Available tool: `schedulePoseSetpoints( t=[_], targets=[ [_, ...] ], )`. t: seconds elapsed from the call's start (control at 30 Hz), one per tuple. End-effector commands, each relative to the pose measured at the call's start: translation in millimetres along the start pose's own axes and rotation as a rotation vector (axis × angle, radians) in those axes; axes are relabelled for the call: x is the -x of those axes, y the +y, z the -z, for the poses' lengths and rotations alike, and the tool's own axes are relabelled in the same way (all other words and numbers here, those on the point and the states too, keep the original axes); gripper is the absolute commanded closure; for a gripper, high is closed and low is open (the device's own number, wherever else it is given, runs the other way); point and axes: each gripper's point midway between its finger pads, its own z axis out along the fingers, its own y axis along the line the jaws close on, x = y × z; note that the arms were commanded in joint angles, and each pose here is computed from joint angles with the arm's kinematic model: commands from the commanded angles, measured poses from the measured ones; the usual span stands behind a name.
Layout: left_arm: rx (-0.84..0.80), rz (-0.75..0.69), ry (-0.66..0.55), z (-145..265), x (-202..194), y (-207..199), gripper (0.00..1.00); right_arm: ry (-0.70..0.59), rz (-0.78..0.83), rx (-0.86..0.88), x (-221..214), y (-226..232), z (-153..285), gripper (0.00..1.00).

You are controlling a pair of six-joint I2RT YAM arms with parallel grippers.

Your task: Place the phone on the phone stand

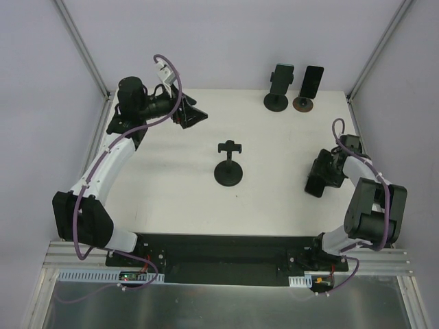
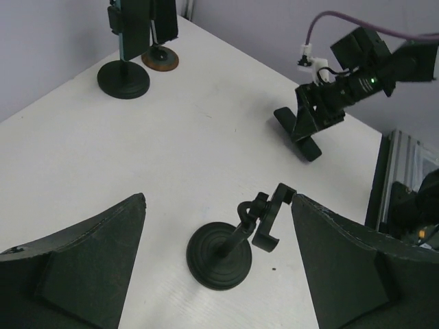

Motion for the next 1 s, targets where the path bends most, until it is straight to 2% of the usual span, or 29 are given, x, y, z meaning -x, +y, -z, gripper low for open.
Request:
schedulePoseSetpoints(
  t=[0.0, 0.07, 0.23, 0.47, 0.63, 0.67, 0.7, 0.8, 0.87, 0.9, 0.97],
  targets=[
    [0.07, 0.121, -0.051, -3.3, 21.6, 17.5, 0.18, -0.162, -0.04, 0.248, 22.5, 49.5, 19.8, 0.99],
    [0.026, 0.143, -0.042, -7.5, 24.2, 14.2, 0.21, -0.231, -0.032, 0.309, 30.2, 62.0, 30.3, 0.99],
    [-0.046, 0.214, -0.01, -20.6, 17.5, 16.3, 0.27, -0.305, -0.006, 0.408, 29.7, 84.8, 48.0, 0.99],
    [-0.125, 0.144, -0.025, -25.9, 20.8, -7.0, 0.25, -0.458, 0.108, 0.497, 35.6, 114.8, 86.8, 0.99],
    [-0.177, 0.078, -0.032, -48.8, 25.0, -39.3, 0.23, -0.591, 0.238, 0.54, 33.6, 149.1, 126.2, 0.99],
    [-0.178, 0.085, -0.038, -52.5, 29.8, -43.5, 0.25, -0.624, 0.25, 0.553, 33.5, 154.7, 138.6, 0.99],
    [-0.188, 0.098, -0.032, -59.4, 28.2, -47.6, 0.31, -0.66, 0.25, 0.545, 37.6, 158.0, 148.4, 0.99],
    [-0.177, 0.119, -0.04, -73.2, 32.1, -49.1, 0.38, -0.708, 0.259, 0.548, 32.3, 175.2, 173.4, 0.99],
    [-0.201, 0.101, -0.037, -85.9, 32.7, -61.3, 0.37, -0.721, 0.295, 0.591, 21.8, 194.6, 189.1, 0.99],
    [-0.207, 0.115, -0.018, -93.9, 26.1, -61.6, 0.37, -0.756, 0.281, 0.546, 26.2, 193.3, 193.2, 0.99],
    [-0.237, 0.102, -0.01, -107.0, 29.3, -76.8, 0.32, -0.779, 0.32, 0.577, 17.2, 212.6, 211.0, 0.99]
  ],
)
